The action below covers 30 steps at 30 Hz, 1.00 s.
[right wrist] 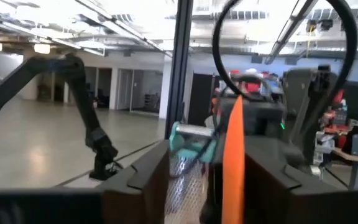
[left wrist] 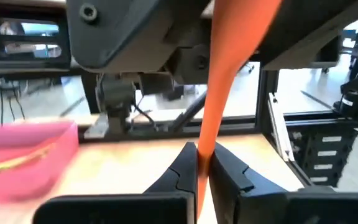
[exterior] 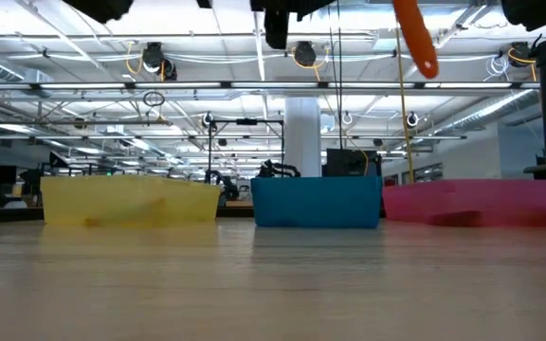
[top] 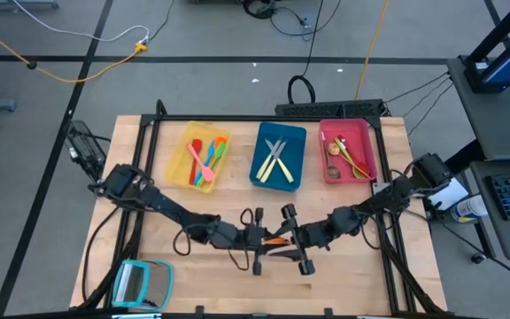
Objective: Pick & Place Kitchen Items
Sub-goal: Put the orange spatula into the yellow bin
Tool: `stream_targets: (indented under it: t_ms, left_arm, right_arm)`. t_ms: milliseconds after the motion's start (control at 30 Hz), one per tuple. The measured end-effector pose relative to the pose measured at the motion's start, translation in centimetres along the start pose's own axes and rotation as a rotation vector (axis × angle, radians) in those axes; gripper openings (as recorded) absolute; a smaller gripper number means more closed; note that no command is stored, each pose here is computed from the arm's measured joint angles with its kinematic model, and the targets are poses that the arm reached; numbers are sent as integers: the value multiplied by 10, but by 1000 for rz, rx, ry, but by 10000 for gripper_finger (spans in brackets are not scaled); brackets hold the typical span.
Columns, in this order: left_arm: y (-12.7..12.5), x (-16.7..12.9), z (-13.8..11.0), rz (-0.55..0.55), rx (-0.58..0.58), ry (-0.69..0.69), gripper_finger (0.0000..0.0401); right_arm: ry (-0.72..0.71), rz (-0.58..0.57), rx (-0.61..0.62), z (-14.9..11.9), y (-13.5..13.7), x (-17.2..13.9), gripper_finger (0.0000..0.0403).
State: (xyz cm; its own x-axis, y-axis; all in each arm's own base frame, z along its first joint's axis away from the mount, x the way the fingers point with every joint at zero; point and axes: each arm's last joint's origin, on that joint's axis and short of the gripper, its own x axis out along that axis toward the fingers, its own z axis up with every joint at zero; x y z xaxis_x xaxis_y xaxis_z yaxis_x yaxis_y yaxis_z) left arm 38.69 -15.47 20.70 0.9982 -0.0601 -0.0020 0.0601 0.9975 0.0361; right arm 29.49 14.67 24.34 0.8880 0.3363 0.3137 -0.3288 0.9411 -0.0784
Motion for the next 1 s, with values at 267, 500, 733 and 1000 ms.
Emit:
stream_targets:
  t_ms: [267, 500, 733, 1000]
  left_arm:
    - [-15, -26, 25, 128, -50, 124, 23]
    - [1, -53, 53, 233, -179, 242, 22]
    - [39, -70, 61, 358, -252, 393, 19]
    - [115, -96, 59, 582, -379, 638, 24]
  right_arm:
    - [34, -98, 13, 9, 7, -40, 203]
    - [75, -100, 86, 5, 8, -76, 204]
    - [105, -104, 157, -3, 6, -88, 202]
    - [144, -102, 162, -11, 6, -96, 200]
